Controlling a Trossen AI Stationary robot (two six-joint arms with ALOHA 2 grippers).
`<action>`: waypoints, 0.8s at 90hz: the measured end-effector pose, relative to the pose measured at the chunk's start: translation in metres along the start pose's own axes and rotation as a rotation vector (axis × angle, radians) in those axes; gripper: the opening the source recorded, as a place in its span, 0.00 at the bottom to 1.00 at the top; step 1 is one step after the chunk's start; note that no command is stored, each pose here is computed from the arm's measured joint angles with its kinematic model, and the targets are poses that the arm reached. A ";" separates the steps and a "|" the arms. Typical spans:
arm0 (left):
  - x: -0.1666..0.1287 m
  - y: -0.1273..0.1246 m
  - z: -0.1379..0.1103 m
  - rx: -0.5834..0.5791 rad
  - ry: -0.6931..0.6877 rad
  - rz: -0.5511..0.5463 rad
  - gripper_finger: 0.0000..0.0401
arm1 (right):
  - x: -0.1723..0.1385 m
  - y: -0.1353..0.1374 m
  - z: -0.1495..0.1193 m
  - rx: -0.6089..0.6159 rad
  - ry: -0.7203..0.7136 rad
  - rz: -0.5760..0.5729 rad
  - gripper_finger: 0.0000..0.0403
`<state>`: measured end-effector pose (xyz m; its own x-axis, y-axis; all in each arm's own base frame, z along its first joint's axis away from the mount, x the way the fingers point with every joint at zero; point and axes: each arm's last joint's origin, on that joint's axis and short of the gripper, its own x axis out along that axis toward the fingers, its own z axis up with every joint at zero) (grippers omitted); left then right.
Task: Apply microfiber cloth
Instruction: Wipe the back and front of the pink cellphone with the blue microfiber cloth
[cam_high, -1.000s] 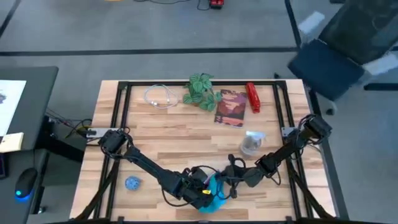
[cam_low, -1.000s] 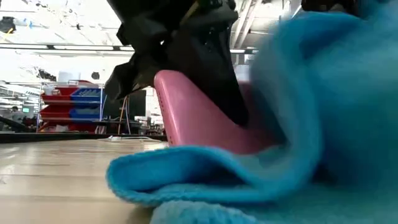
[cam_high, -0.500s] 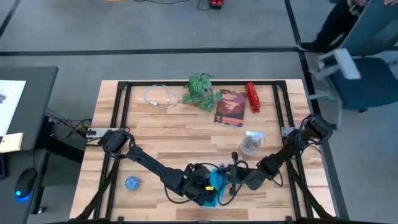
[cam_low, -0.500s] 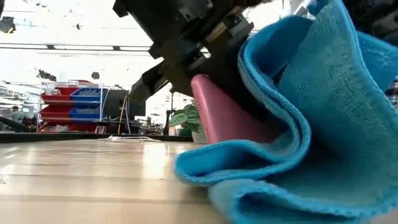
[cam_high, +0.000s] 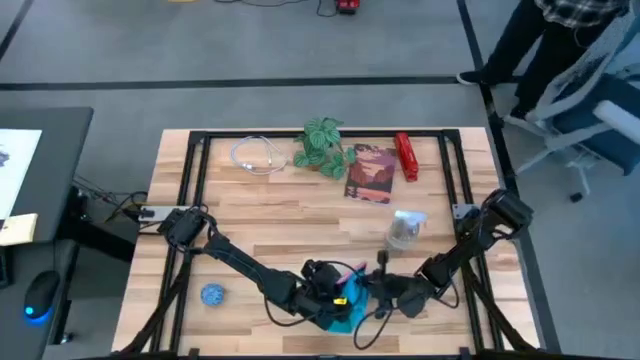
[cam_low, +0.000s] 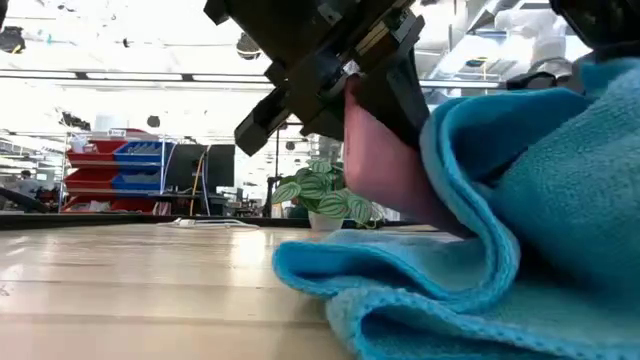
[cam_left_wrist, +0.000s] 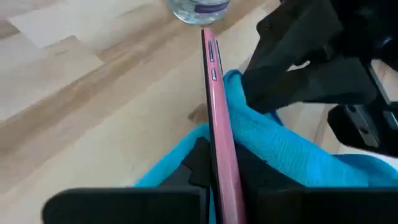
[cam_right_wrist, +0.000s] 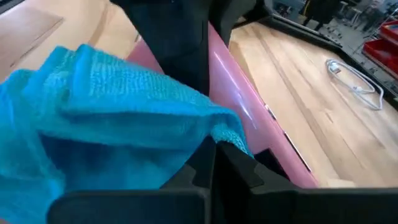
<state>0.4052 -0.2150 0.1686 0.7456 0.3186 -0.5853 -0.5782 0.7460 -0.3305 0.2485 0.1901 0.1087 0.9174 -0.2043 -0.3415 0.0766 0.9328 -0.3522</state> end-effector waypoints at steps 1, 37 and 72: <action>0.000 0.000 0.000 0.000 0.000 -0.001 0.01 | 0.000 0.001 0.001 -0.006 -0.001 0.000 0.00; -0.006 -0.005 0.000 -0.002 -0.047 -0.012 0.01 | -0.012 0.004 0.004 -0.014 -0.032 -0.250 0.00; -0.011 -0.009 -0.002 0.001 -0.085 -0.016 0.01 | -0.017 0.010 0.016 -0.142 -0.030 -0.377 0.00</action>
<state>0.4014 -0.2264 0.1760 0.7804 0.3551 -0.5146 -0.5656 0.7519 -0.3388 0.2395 0.2077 0.1249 0.8466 -0.5133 -0.1405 0.3570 0.7435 -0.5655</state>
